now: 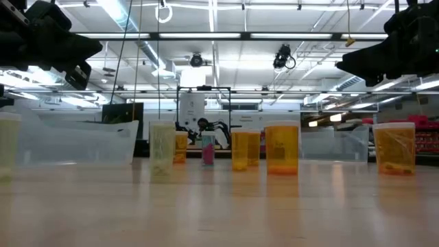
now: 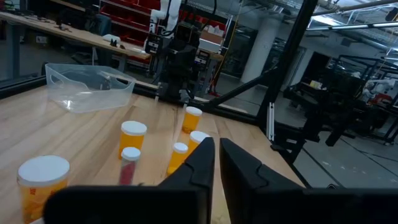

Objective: Pick and place medicine bottles into bin by pill shape (circle, oval)

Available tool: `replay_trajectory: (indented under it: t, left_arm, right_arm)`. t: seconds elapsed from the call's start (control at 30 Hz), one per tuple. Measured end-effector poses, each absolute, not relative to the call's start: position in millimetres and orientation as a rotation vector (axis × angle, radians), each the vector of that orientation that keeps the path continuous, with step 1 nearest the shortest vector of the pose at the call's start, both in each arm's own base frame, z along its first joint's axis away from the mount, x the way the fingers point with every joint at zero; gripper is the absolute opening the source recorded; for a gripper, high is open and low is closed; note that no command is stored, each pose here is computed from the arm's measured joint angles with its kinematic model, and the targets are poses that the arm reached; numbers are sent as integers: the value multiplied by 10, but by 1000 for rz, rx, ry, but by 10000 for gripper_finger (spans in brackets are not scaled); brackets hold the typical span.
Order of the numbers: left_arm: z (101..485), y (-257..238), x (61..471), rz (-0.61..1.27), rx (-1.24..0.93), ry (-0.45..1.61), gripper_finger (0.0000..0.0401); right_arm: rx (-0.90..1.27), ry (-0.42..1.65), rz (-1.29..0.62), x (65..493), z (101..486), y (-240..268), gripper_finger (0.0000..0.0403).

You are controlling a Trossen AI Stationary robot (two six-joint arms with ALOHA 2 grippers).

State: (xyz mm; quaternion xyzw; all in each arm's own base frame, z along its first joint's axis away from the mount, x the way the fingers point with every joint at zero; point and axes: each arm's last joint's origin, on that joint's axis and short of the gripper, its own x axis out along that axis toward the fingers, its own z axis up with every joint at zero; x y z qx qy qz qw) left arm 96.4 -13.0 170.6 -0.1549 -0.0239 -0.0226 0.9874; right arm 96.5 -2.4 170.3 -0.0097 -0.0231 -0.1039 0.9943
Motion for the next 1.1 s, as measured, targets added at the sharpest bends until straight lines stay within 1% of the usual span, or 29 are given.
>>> replay_trajectory:
  t: [0.2, 0.5, 0.83, 1.1]
  left_arm:
    - [1706, -129, 964, -45, -311, -48, 26]
    - [1707, -130, 964, -45, -311, -48, 36]
    - [1719, -119, 964, -17, -314, -66, 23]
    - [1720, -119, 964, -18, -314, -66, 34]
  right_arm:
    - [-19, -46, -208, 965, 1703, -24, 178]
    - [-19, -46, -208, 965, 1703, -24, 178]
    - [-19, -47, -208, 965, 1703, -24, 178]
    - [-19, -46, -208, 965, 1703, -24, 178]
